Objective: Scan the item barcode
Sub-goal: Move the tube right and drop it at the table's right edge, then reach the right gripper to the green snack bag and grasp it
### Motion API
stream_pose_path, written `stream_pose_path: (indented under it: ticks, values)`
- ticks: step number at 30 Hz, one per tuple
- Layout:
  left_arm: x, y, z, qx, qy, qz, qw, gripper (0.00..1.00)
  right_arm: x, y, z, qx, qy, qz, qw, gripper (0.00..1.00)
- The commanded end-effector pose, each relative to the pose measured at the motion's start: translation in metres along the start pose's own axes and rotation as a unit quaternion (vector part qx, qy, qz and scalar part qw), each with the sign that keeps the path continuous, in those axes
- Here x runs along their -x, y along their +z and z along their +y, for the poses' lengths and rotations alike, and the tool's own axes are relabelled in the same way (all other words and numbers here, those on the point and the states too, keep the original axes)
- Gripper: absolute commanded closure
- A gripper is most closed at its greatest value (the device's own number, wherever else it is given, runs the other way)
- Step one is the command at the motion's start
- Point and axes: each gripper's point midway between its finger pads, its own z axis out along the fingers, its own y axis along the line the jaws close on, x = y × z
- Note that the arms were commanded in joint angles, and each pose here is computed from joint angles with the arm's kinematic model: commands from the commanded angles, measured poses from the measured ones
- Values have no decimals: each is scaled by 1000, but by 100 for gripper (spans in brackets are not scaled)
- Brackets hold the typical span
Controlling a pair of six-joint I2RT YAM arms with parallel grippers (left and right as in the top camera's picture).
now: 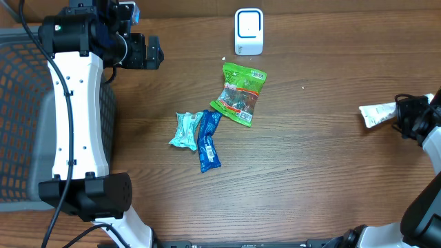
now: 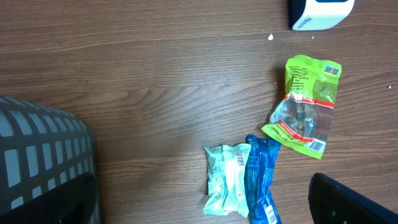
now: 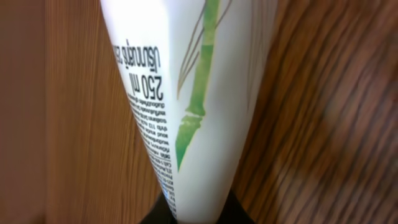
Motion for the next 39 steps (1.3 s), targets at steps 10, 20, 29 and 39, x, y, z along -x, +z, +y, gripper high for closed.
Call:
stream_pose_path:
  ticks: [10, 20, 29, 39]
  values:
    - [0, 3, 0, -5, -3, 2, 1000, 0, 29, -9, 13, 8, -40, -72, 997, 11]
    - [0, 3, 0, -5, -3, 2, 1000, 0, -40, -38, 109, 176, -201, 87, 960, 0]
    - [0, 3, 0, -5, -3, 2, 1000, 0, -191, -55, 148, 218, -313, 216, 899, 0]
    - [0, 3, 0, -5, -3, 2, 1000, 0, -336, -16, 138, 158, -289, 275, 903, 10]
